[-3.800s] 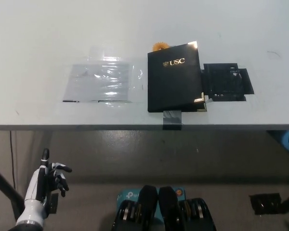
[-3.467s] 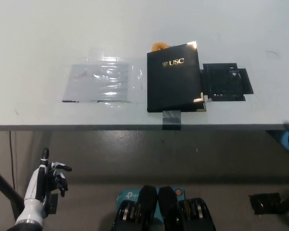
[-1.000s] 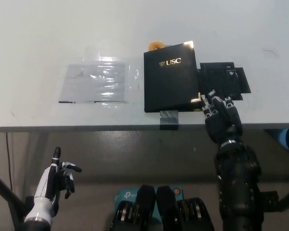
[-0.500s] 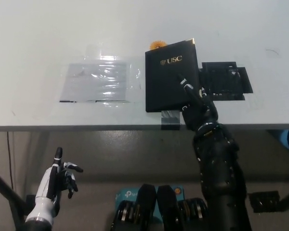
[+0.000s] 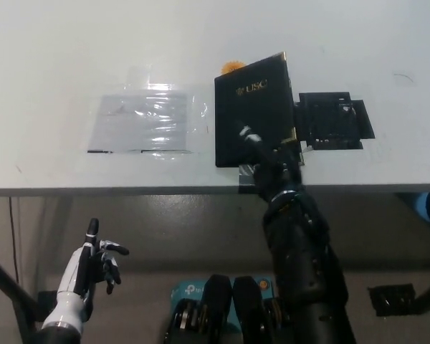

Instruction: The robot uses its right hand to push the cover of the diary kept in the middle of the desk towards the left to open it

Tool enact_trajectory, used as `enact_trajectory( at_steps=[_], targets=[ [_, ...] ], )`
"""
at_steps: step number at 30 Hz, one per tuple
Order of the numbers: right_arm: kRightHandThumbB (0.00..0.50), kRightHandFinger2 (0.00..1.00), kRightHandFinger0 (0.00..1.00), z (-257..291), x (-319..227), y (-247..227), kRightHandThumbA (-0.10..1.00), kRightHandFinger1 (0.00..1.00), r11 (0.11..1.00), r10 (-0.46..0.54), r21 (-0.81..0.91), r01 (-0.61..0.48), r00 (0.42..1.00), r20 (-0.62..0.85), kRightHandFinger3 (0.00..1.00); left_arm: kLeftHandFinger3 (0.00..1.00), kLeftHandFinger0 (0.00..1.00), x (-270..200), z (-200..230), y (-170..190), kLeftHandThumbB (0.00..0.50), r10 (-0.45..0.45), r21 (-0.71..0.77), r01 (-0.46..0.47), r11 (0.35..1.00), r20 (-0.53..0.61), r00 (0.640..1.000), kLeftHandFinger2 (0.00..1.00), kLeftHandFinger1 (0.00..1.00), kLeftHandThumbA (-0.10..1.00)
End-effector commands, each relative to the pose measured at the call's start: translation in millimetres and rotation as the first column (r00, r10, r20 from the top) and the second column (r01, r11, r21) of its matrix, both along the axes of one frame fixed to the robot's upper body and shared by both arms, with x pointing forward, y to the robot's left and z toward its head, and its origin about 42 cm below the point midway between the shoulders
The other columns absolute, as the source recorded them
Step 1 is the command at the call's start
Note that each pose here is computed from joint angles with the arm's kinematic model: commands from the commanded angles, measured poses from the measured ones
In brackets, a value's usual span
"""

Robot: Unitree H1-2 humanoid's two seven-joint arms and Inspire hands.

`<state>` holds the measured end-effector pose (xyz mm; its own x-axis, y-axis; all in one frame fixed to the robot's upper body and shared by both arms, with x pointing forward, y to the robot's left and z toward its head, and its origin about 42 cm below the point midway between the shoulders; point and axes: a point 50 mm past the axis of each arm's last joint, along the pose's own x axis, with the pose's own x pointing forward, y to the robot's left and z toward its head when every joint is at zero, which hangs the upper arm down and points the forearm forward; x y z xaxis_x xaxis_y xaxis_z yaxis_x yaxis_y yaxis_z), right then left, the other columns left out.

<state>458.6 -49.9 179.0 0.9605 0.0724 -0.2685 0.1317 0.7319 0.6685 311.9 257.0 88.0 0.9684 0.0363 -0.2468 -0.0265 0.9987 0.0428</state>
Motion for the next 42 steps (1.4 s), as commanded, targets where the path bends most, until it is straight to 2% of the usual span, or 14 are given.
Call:
enact_trajectory(
  at_steps=[1, 4, 14, 16, 18, 19, 20, 21, 22, 23, 25, 26, 27, 42],
  targets=[
    [0.213, 1.0, 1.0, 34, -5, 37, 1.0, 1.0, 0.974, 0.105, -0.215, -0.068, 0.98, 0.168, 1.0, 0.32, 0.12, 7, 15, 3, 0.423, -0.014, 0.034, 0.013, 0.999, 0.047, 0.999, 0.15, 0.19, 1.0],
    [0.222, 1.0, 1.0, 49, -6, 45, 1.0, 1.0, 0.929, 0.165, -0.364, -0.059, 0.95, 0.265, 1.0, 0.34, 0.13, 8, 17, 3, 0.392, -0.021, 0.041, 0.02, 0.999, 0.044, 0.999, 0.17, 0.21, 1.0],
    [0.305, 1.0, 1.0, 76, -5, 60, 1.0, 1.0, 0.676, 0.355, -0.731, 0.097, 0.826, 0.438, 1.0, 0.38, 0.13, 15, 20, 4, 0.46, -0.056, 0.062, 0.053, 0.997, 0.049, 0.997, 0.19, 0.21, 1.0],
    [0.278, 0.89, 0.68, 73, -9, 62, 1.0, 0.86, 0.548, 0.437, -0.825, 0.138, 0.793, 0.423, 1.0, 0.38, 0.13, 15, 22, 4, 0.45, -0.062, 0.06, 0.058, 0.996, 0.058, 0.996, 0.17, 0.2, 1.0],
    [0.249, 0.87, 0.66, 70, -10, 61, 1.0, 0.85, 0.523, 0.458, -0.842, 0.136, 0.788, 0.411, 1.0, 0.37, 0.12, 15, 22, 3, 0.466, -0.065, 0.061, 0.062, 0.996, 0.055, 0.996, 0.16, 0.19, 1.0],
    [0.284, 0.43, 0.26, 66, -11, 61, 1.0, 0.37, 0.469, 0.477, -0.87, 0.149, 0.787, 0.392, 1.0, 0.37, 0.13, 15, 22, 3, 0.47, -0.064, 0.062, 0.06, 0.996, 0.055, 0.996, 0.16, 0.19, 1.0],
    [0.319, 0.79, 0.45, 54, -11, 58, 1.0, 0.61, 0.358, 0.537, -0.921, 0.155, 0.772, 0.339, 1.0, 0.37, 0.13, 16, 22, 3, 0.479, -0.066, 0.052, 0.063, 0.997, 0.059, 0.996, 0.15, 0.19, 1.0],
    [0.312, 0.84, 0.45, 47, -11, 55, 1.0, 0.57, 0.316, 0.56, -0.935, 0.159, 0.764, 0.32, 1.0, 0.36, 0.11, 16, 21, 3, 0.476, -0.073, 0.057, 0.069, 0.996, 0.063, 0.995, 0.15, 0.18, 1.0],
    [0.314, 0.83, 0.44, 47, -11, 55, 1.0, 0.56, 0.313, 0.56, -0.936, 0.161, 0.764, 0.319, 1.0, 0.36, 0.11, 16, 22, 3, 0.477, -0.076, 0.061, 0.072, 0.996, 0.064, 0.995, 0.15, 0.18, 1.0],
    [0.322, 0.57, 0.18, 41, -10, 51, 1.0, 0.28, 0.252, 0.586, -0.953, 0.167, 0.758, 0.287, 1.0, 0.35, 0.11, 16, 23, 3, 0.47, -0.073, 0.063, 0.069, 0.996, 0.063, 0.995, 0.13, 0.18, 1.0],
    [0.31, 0.6, 0.0, 26, -7, 40, 1.0, 0.15, 0.103, 0.63, -0.976, 0.193, 0.746, 0.214, 1.0, 0.35, 0.06, 18, 25, 3, 0.43, -0.084, 0.067, 0.079, 0.995, 0.075, 0.994, 0.12, 0.15, 1.0],
    [0.313, 1.0, 0.63, 23, -6, 37, 1.0, 0.89, 0.036, 0.651, -0.98, 0.194, 0.74, 0.17, 1.0, 0.35, 0.08, 18, 25, 3, 0.446, -0.081, 0.086, 0.076, 0.993, 0.06, 0.995, 0.12, 0.16, 1.0],
    [0.308, 1.0, 1.0, 19, -4, 34, 1.0, 1.0, -0.01, 0.663, -0.979, 0.201, 0.734, 0.144, 1.0, 0.35, 0.11, 18, 25, 3, 0.454, -0.084, 0.082, 0.079, 0.994, 0.061, 0.995, 0.12, 0.17, 1.0],
    [0.389, 1.0, 1.0, 15, 10, 53, 1.0, 1.0, -0.233, 0.723, -0.935, 0.269, 0.691, 0.019, 1.0, 0.32, 0.15, 22, 27, -13, 0.473, -0.103, 0.051, 0.1, 0.994, 0.048, 0.994, 0.11, 0.17, 1.0]
  ],
)
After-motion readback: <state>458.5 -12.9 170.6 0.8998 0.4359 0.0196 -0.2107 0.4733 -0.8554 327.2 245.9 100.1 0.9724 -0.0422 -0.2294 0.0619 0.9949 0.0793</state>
